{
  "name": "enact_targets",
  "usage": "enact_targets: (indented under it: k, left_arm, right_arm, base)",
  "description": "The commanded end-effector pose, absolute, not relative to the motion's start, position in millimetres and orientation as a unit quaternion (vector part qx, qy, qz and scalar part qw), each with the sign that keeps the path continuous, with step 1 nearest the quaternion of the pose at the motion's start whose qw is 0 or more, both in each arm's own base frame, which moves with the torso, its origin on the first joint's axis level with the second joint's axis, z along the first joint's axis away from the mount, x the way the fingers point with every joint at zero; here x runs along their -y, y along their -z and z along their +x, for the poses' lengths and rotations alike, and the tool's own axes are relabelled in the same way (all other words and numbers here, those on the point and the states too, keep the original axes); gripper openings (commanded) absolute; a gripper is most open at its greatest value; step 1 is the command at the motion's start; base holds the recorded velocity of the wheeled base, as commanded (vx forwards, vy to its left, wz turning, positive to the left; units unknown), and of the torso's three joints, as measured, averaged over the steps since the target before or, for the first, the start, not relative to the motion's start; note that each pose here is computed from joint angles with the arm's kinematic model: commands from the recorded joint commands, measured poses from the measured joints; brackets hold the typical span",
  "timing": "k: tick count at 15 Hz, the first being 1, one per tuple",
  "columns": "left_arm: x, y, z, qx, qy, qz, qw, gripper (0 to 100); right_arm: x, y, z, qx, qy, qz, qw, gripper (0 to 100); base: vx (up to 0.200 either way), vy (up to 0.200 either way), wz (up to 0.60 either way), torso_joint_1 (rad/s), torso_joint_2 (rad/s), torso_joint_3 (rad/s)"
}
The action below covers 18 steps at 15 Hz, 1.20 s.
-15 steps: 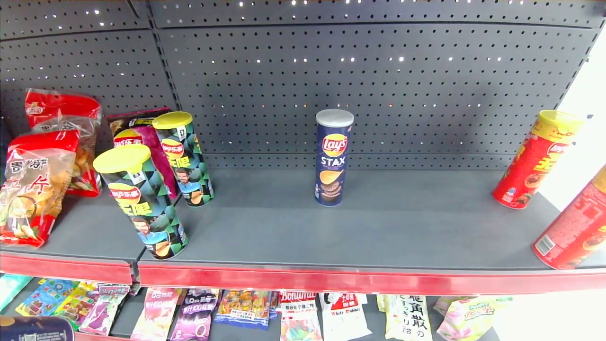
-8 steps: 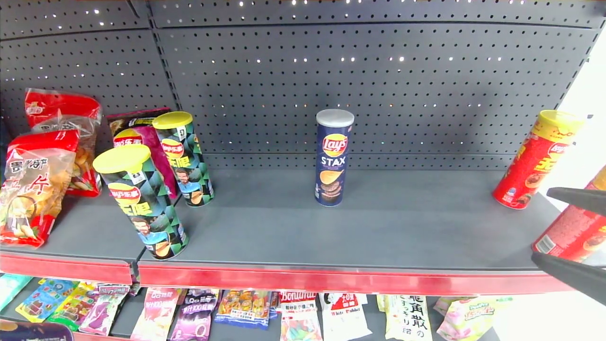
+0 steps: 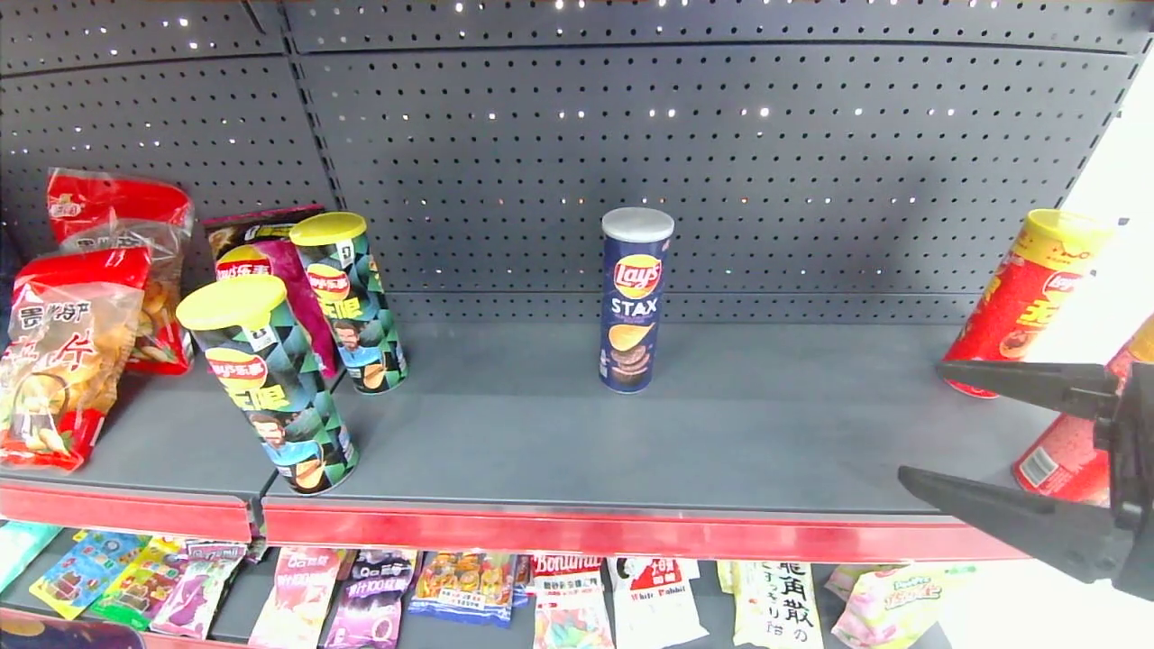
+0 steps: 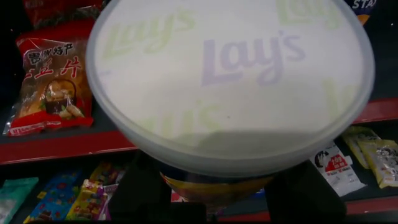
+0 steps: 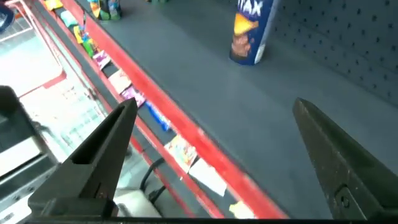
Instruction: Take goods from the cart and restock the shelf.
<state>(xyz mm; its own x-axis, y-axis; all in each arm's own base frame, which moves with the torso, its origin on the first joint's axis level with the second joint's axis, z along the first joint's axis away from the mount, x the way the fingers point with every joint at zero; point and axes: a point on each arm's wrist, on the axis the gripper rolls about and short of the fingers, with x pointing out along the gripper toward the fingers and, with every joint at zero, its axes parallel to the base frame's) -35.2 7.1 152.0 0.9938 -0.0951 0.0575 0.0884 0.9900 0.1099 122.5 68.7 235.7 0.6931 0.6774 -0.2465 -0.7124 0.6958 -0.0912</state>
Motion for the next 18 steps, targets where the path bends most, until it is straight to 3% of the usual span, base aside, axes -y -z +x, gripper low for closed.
enact_targets:
  k: [1, 7, 11, 18]
  left_arm:
    - [-6.9, -151.0, -33.6, 0.026, 0.046, 0.055, 0.997, 0]
    - [-6.9, -150.6, -33.5, 0.025, 0.045, 0.056, 0.997, 0]
    - [-6.8, -150.3, -32.8, 0.022, 0.045, 0.056, 0.997, 0]
    - [-6.9, -151.5, -32.9, 0.022, 0.044, 0.057, 0.997, 0]
  right_arm:
    - [-80.6, -227.1, 140.9, -0.113, -0.386, -0.094, 0.911, 100]
    - [-126.3, -205.1, 200.6, -0.095, -0.384, -0.098, 0.913, 100]
    - [-158.0, -211.5, 252.2, -0.057, -0.351, -0.08, 0.931, 100]
    - [-186.6, -206.8, 283.1, -0.062, -0.33, -0.066, 0.94, 100]
  base:
    - [0.0, 0.0, 0.0, 0.0, 0.0, 0.0]
    - [0.0, 0.0, 0.0, 0.0, 0.0, 0.0]
    - [0.0, 0.0, 0.0, 0.0, 0.0, 0.0]
    - [0.0, 0.0, 0.0, 0.0, 0.0, 0.0]
